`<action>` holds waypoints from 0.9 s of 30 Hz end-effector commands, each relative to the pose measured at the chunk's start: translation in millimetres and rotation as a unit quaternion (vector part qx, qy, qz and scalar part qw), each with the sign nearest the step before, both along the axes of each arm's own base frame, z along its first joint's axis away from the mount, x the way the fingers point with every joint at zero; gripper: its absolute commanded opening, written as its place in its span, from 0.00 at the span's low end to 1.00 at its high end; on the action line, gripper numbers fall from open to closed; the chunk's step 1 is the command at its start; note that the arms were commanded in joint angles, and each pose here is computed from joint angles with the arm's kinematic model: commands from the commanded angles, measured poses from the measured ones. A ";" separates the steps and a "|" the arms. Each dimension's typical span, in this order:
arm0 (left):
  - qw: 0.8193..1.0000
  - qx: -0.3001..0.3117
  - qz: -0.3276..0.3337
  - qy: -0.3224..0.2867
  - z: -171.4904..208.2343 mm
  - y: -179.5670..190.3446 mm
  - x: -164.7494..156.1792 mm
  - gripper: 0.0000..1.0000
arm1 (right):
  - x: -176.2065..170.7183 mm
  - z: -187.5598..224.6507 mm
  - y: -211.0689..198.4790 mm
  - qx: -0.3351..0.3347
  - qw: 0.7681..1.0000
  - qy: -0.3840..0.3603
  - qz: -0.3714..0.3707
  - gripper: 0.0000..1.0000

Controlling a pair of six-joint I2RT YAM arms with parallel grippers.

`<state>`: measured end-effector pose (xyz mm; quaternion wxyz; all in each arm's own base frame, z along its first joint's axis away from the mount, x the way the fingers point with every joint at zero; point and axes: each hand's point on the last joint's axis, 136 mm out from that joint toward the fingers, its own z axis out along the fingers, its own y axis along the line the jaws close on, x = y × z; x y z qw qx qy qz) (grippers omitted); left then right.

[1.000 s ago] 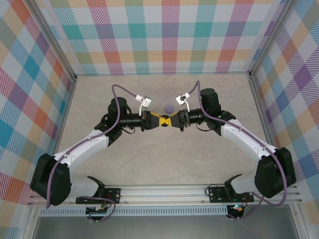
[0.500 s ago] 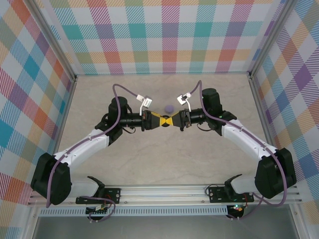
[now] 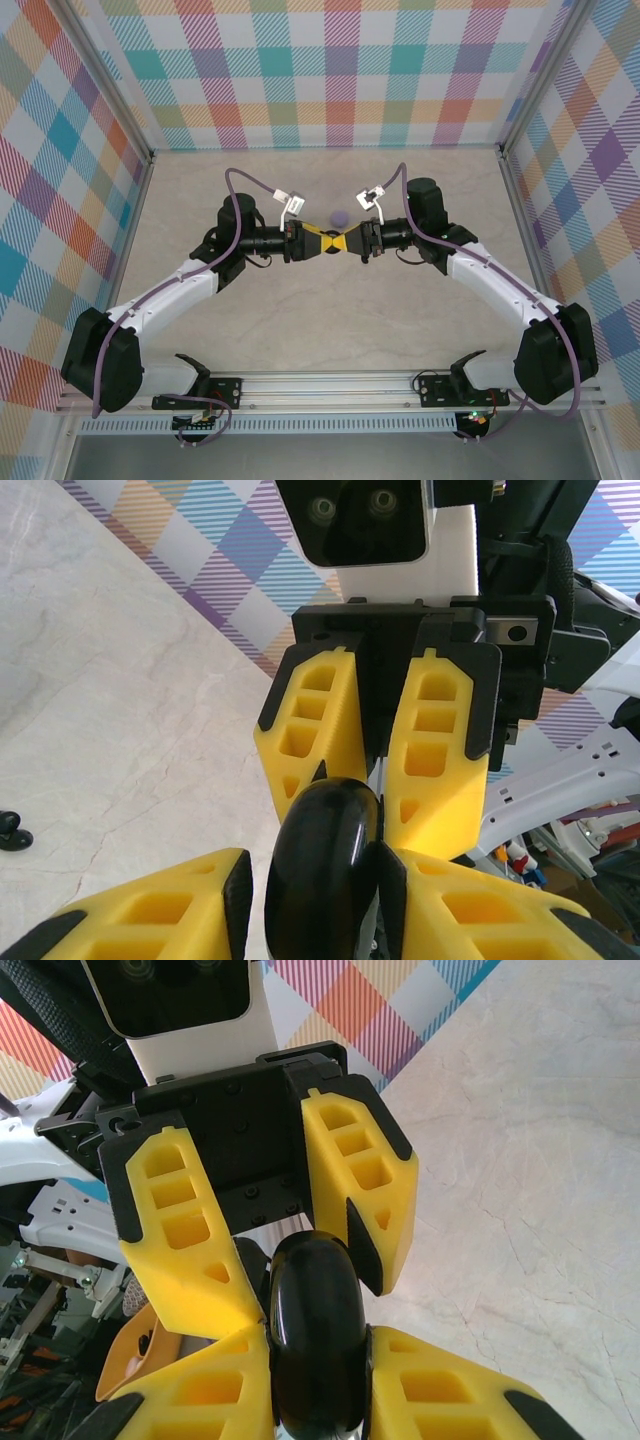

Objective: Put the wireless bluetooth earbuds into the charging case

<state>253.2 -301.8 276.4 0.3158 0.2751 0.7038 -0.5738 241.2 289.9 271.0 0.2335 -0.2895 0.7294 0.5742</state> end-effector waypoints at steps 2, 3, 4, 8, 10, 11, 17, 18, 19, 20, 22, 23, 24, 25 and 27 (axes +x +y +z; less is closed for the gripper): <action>0.998 -0.017 -0.053 -0.027 19.5 -6.3 -25.4 0.41 | 1.2 14.2 1.0 0.008 1.000 -0.030 -0.007 0.19; 0.998 -0.017 -0.058 -0.026 19.3 -6.8 -27.4 0.41 | 1.5 14.0 1.1 0.008 1.000 -0.029 -0.007 0.19; 0.998 -0.018 -0.063 -0.027 19.8 -7.1 -29.7 0.41 | 2.0 14.3 1.3 0.008 0.999 -0.030 -0.008 0.19; 0.997 -0.016 -0.067 -0.025 18.3 -7.0 -32.9 0.42 | 2.7 15.4 1.5 0.008 0.999 -0.030 -0.009 0.19; 0.997 -0.015 -0.066 -0.024 18.6 -6.4 -33.4 0.41 | 3.0 16.6 1.4 0.008 0.999 -0.032 -0.010 0.19; 0.998 -0.014 -0.064 -0.024 18.7 -6.0 -33.4 0.41 | 3.3 16.9 1.3 0.007 0.999 -0.032 -0.011 0.19; 0.998 -0.009 -0.048 -0.027 17.4 -2.3 -32.9 0.44 | 6.2 16.0 0.2 -0.001 0.999 -0.032 -0.021 0.19; 0.998 -0.009 -0.047 -0.029 17.7 -1.7 -33.5 0.45 | 5.8 16.3 0.2 0.000 0.999 -0.031 -0.020 0.19; 0.998 -0.009 -0.048 -0.028 17.2 -1.5 -34.2 0.45 | 5.6 16.8 0.4 0.001 0.999 -0.031 -0.019 0.19; 0.998 -0.009 -0.049 -0.028 17.3 -1.3 -34.9 0.45 | 5.4 17.6 0.3 0.002 0.999 -0.032 -0.019 0.19; 0.998 -0.008 -0.051 -0.024 15.5 -1.5 -35.4 0.45 | 3.9 20.5 0.5 0.005 0.999 -0.035 -0.015 0.19; 0.998 -0.008 -0.051 -0.021 14.9 -1.7 -35.2 0.45 | 3.2 22.0 0.7 0.007 0.999 -0.036 -0.013 0.19; 0.998 -0.007 -0.051 -0.019 14.0 -1.9 -35.1 0.45 | 2.2 23.3 0.7 0.009 0.999 -0.037 -0.010 0.20; 0.998 -0.008 -0.052 -0.018 14.3 -2.3 -34.8 0.45 | 1.9 24.5 1.0 0.010 0.999 -0.039 -0.009 0.20; 0.999 -0.008 -0.051 -0.011 12.7 -2.9 -33.8 0.45 | 2.6 24.9 1.0 0.010 0.999 -0.041 -0.009 0.20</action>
